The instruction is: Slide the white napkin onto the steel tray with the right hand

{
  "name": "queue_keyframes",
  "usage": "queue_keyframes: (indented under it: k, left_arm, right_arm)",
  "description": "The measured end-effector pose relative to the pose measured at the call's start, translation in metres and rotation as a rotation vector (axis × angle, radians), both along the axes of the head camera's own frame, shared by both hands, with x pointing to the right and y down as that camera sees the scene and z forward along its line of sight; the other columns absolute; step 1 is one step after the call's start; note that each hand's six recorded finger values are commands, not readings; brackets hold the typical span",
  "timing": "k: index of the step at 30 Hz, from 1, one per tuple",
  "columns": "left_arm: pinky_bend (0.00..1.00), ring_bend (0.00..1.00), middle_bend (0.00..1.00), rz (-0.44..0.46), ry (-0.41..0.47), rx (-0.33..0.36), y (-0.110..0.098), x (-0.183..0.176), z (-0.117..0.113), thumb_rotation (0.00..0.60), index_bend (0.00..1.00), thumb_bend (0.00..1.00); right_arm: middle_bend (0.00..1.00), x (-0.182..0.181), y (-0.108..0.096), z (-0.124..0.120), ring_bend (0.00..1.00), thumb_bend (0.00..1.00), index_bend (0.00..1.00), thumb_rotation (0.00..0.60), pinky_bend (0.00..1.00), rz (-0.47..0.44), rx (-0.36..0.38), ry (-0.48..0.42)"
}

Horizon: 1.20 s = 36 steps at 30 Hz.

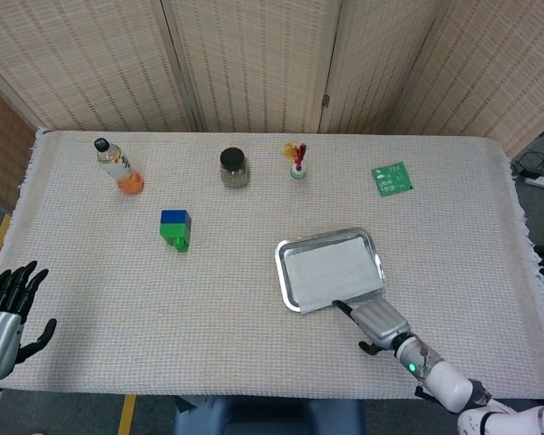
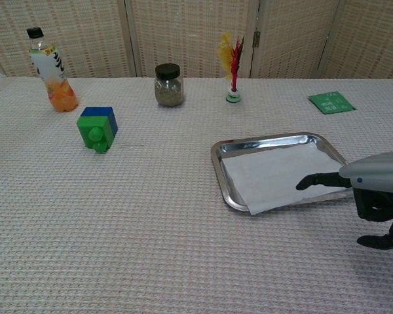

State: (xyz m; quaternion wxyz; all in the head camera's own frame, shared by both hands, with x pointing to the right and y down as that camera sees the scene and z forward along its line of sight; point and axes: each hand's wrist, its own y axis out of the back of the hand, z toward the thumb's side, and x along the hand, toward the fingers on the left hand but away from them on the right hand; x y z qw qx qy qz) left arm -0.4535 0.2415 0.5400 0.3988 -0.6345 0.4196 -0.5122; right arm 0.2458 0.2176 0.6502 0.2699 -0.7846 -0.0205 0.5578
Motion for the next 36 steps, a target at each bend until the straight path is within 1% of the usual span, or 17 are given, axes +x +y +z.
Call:
queue_keyframes:
  k: [6, 20, 29, 36]
  left_arm:
    - [0.00, 0.00, 0.00, -0.003, 0.004, -0.001, -0.001, -0.001, 0.000, 0.600, 0.00, 0.44]
    - [0.00, 0.00, 0.00, -0.012, 0.008, 0.000, -0.002, -0.004, -0.001, 0.600, 0.00, 0.44]
    - [0.00, 0.00, 0.00, -0.015, 0.005, 0.003, 0.000, -0.005, -0.003, 0.600, 0.00, 0.44]
    - [0.00, 0.00, 0.00, -0.015, 0.009, 0.001, 0.000, -0.006, -0.004, 0.600, 0.00, 0.44]
  right_arm:
    - [1.00, -0.005, 0.004, 0.008, 1.00, 0.41, 0.00, 0.600, 0.97, -0.025, -0.040, 0.020]
    - [1.00, -0.019, 0.001, 0.022, 1.00, 0.41, 0.00, 0.600, 0.97, -0.010, -0.052, -0.002]
    - [1.00, -0.029, 0.000, 0.036, 1.00, 0.41, 0.00, 0.600, 0.97, -0.011, -0.064, -0.007]
    - [1.00, -0.042, -0.002, 0.043, 1.00, 0.41, 0.00, 0.600, 0.97, 0.000, -0.058, -0.030]
